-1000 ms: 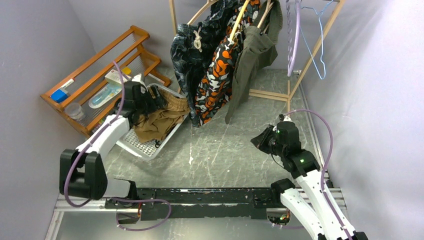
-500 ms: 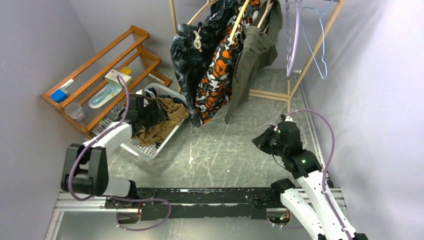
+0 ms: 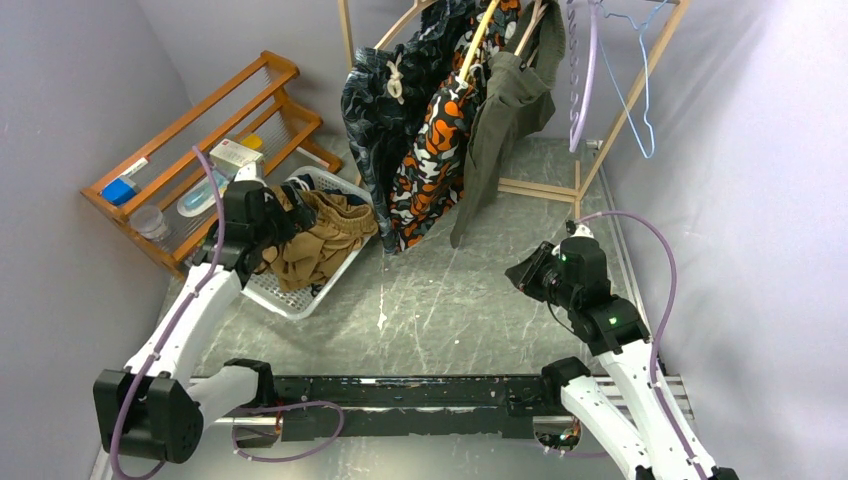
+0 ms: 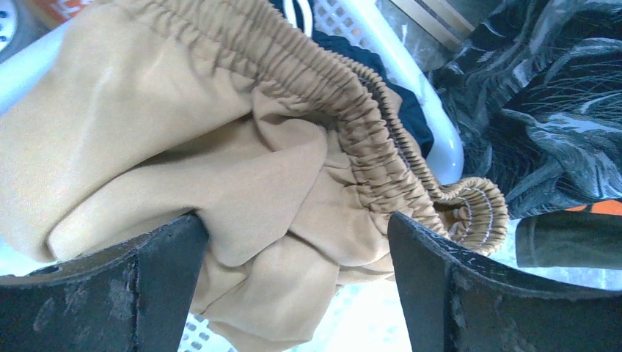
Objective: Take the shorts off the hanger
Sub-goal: Place the shorts in the basket.
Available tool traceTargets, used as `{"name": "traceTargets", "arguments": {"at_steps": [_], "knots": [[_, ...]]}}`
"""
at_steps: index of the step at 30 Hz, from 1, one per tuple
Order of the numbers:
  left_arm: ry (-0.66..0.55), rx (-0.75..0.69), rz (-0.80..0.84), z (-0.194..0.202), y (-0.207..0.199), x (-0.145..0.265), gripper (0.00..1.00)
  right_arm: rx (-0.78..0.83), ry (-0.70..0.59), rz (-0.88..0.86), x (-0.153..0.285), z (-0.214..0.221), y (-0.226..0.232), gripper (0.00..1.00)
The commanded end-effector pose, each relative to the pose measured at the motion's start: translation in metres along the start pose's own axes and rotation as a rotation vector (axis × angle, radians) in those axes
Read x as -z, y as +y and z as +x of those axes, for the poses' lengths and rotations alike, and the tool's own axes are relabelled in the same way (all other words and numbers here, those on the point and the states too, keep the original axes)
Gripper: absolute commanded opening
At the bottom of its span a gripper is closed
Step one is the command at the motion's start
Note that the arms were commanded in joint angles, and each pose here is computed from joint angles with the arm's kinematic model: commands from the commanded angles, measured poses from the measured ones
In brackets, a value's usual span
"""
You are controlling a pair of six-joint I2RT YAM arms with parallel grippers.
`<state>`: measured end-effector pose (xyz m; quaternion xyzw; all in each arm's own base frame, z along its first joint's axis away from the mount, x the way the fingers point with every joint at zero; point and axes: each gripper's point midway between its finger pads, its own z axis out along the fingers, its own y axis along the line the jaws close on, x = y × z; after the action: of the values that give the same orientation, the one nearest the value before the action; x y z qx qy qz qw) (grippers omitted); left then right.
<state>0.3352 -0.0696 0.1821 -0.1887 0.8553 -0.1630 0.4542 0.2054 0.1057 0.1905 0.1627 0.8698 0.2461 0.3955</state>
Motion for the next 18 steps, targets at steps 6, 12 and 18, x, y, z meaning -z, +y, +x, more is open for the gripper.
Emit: {"name": "traceTargets", "arguments": {"at_steps": [6,12,18], "knots": [[-0.022,-0.024,-0.101,-0.003,0.020,0.010,0.89,0.000,-0.033,-0.041,0.006,-0.010,0.012,0.22],[0.055,-0.047,-0.018,0.018,0.011,-0.012,0.80,0.015,-0.078,-0.105,0.015,-0.024,0.029,0.22],[0.231,-0.059,-0.007,0.061,0.019,-0.039,0.79,0.093,-0.130,-0.250,0.032,-0.051,0.070,0.24]]}}
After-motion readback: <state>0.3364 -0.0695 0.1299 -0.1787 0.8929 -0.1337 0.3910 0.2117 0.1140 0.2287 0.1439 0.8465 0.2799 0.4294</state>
